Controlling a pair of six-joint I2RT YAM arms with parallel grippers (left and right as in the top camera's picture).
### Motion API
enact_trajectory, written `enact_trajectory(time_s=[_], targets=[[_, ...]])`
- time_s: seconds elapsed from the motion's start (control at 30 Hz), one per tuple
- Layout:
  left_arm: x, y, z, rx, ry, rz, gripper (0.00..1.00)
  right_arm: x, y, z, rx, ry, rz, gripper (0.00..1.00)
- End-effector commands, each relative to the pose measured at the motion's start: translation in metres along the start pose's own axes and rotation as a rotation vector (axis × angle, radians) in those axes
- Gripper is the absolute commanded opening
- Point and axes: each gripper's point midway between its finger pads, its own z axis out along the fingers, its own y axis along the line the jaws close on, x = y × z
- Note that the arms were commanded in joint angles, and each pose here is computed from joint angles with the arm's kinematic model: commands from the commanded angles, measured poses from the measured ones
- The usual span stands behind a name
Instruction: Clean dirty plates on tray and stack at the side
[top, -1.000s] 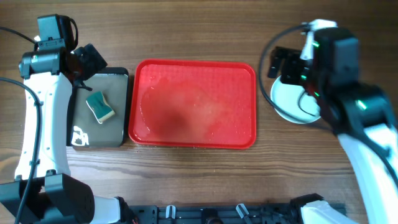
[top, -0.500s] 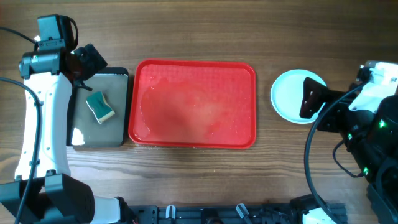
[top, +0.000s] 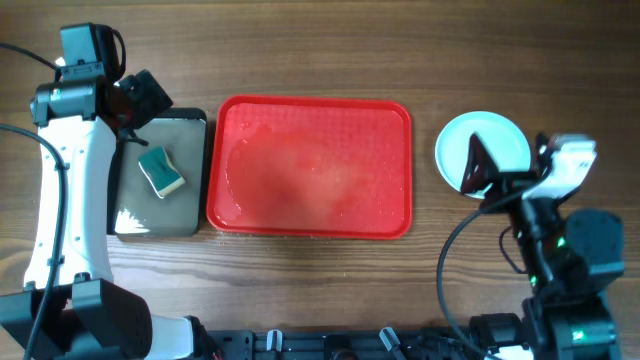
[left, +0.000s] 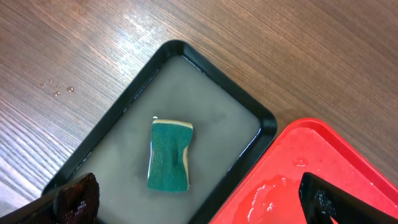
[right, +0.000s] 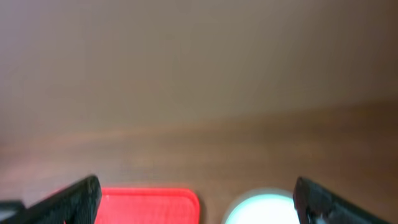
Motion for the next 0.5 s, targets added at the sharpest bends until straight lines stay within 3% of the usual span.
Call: enact_trajectory(time_s=[0.0,0.47], targets=[[-0.001,-0.001,-0.001,0.002,-0.004,-0.008,1.0,0.039,0.003,-0.008,-0.072,-0.098,-0.029,1.0],[-0.001,-0.001,-0.001,0.002,-0.004,-0.008,1.0,0.12,-0.01,-0.004,-0.085,-0.165,0.018,1.0]])
